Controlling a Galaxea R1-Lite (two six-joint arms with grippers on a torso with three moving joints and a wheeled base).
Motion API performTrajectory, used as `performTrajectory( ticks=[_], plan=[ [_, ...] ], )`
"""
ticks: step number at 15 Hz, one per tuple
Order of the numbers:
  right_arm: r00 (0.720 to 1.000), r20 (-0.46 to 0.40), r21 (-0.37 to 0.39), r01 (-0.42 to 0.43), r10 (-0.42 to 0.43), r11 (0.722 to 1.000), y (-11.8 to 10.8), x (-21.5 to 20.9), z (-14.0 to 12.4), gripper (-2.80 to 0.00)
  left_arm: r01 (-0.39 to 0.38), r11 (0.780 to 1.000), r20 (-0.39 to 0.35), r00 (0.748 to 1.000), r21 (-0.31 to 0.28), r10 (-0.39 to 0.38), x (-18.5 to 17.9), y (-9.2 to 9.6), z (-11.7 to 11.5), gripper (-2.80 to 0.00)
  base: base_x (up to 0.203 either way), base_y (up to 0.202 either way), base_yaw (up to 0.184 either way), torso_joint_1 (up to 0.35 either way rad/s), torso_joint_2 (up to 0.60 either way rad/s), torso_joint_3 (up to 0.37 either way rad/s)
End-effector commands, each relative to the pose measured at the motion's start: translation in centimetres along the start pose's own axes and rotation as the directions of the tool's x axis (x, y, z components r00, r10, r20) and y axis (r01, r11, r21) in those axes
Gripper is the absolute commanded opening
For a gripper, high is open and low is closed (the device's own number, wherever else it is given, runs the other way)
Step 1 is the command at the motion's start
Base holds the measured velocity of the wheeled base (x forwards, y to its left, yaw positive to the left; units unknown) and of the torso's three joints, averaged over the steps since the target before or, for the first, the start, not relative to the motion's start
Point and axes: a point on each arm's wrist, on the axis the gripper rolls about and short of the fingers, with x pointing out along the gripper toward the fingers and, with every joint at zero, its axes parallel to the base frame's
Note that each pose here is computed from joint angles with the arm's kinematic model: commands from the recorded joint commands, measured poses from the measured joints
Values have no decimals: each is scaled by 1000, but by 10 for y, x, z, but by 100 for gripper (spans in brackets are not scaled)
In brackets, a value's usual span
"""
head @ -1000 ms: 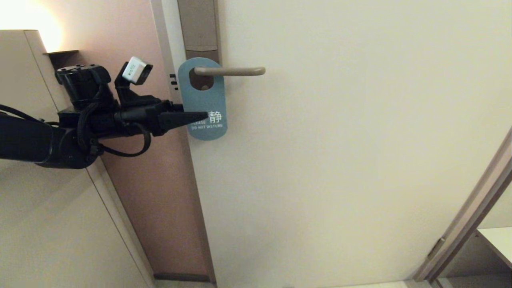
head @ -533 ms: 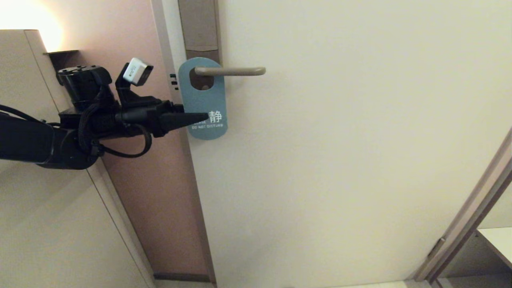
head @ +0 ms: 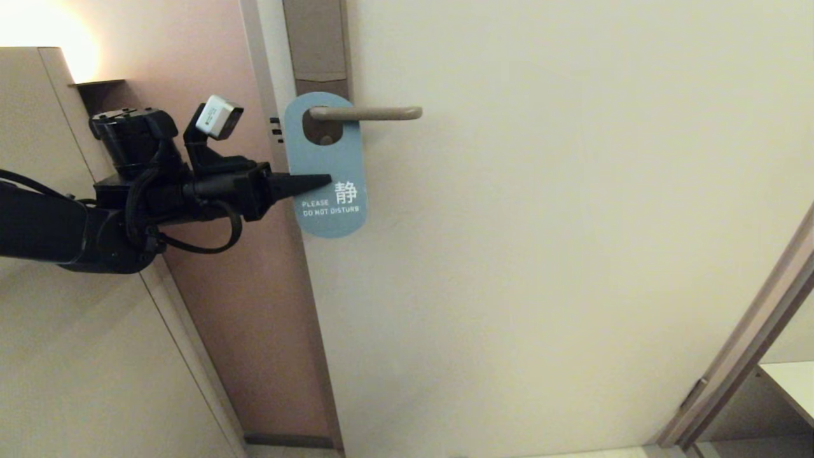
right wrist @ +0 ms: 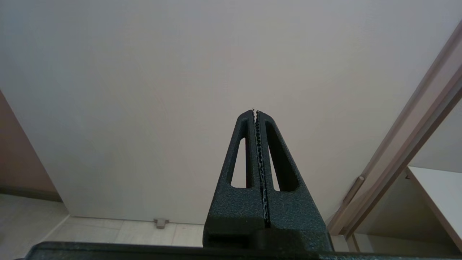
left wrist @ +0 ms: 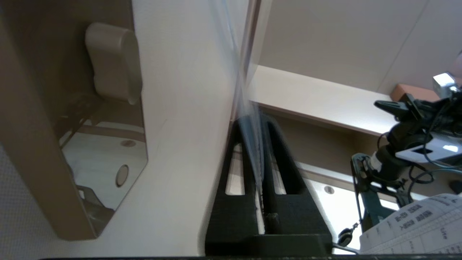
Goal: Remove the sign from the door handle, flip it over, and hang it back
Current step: Take down the sign
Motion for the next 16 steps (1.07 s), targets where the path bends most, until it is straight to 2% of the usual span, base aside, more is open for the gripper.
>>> performTrajectory(
  ticks=[1,9,16],
  plan=[
    [1000,-1,0,-1,1,1000,0,0,0,-280,7,1000,0,1000,5,-7,-1,-3,1,-280,0,0,0,0,0,0],
    [1000,-1,-1,-1,1,1000,0,0,0,-280,8,999,10,1000,37,-8,-4,-17,12,-280,0,0,0,0,0,0],
    [1000,-1,0,-1,1,1000,0,0,0,-280,-25,999,20,1000,31,24,1,-33,13,-280,0,0,0,0,0,0]
  ],
)
